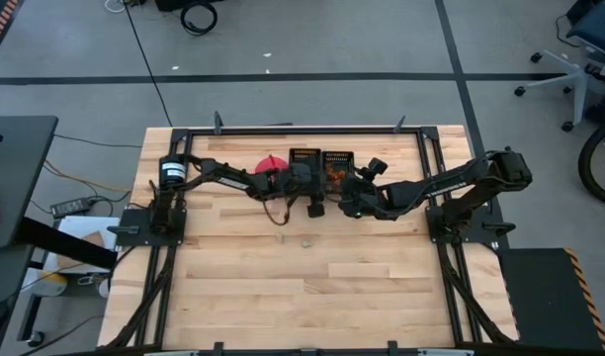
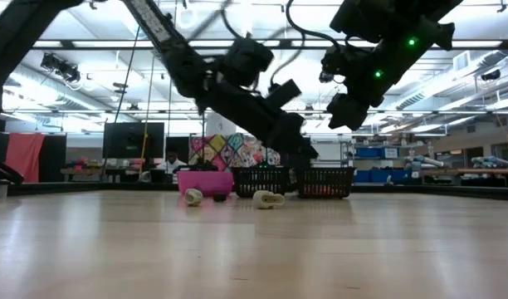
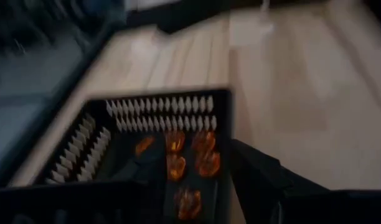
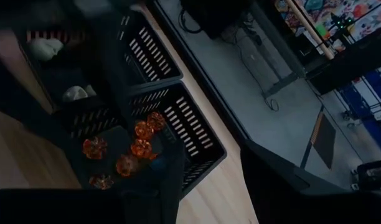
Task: Sort Halloween decoration
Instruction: Put the black skeleton toy into the red bowl
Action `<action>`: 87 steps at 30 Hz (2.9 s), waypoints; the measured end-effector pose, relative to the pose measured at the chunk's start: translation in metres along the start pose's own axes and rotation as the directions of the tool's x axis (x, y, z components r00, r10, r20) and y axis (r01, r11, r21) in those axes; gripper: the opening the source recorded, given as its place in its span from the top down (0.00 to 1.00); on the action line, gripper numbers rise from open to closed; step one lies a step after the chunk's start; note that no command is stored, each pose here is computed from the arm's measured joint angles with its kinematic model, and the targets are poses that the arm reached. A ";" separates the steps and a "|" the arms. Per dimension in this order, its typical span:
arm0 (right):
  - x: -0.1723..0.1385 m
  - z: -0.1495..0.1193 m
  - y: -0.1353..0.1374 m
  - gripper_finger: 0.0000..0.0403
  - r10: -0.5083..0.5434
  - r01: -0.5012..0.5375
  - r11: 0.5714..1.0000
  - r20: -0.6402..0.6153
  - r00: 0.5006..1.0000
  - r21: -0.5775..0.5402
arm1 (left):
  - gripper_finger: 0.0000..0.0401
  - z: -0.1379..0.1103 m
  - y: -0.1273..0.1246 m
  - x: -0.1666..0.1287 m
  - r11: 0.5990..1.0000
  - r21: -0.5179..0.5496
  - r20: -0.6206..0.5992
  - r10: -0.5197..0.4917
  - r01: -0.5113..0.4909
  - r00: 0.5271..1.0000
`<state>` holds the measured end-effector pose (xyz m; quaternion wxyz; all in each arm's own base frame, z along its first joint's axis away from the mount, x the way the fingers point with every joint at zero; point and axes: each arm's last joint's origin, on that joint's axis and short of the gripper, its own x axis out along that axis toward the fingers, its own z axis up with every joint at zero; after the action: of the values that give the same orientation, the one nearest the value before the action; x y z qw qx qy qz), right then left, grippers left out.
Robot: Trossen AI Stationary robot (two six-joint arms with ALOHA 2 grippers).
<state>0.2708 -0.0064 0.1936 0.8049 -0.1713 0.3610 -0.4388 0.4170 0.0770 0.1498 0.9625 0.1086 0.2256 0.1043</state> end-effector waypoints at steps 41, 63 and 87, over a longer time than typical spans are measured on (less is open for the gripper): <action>0.000 -0.009 0.034 0.60 0.436 -0.437 0.894 0.408 0.802 -0.098 | 0.52 -0.090 -0.055 -0.101 0.979 -0.061 -0.197 -0.204 0.196 0.959; 0.000 -0.009 0.034 0.60 0.435 -0.435 0.895 0.408 0.803 -0.100 | 0.75 -0.096 -0.055 -0.098 0.985 -0.098 -0.223 -0.163 0.144 0.961; 0.001 -0.010 0.034 0.60 0.437 -0.435 0.895 0.398 0.807 -0.101 | 0.99 -0.061 -0.038 -0.125 0.999 -0.021 -0.152 0.033 -0.037 0.988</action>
<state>0.2832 0.0124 0.1662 0.9410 -0.1740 0.2145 -0.1956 0.2853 0.0198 0.1378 0.9418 0.0926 0.2952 0.1317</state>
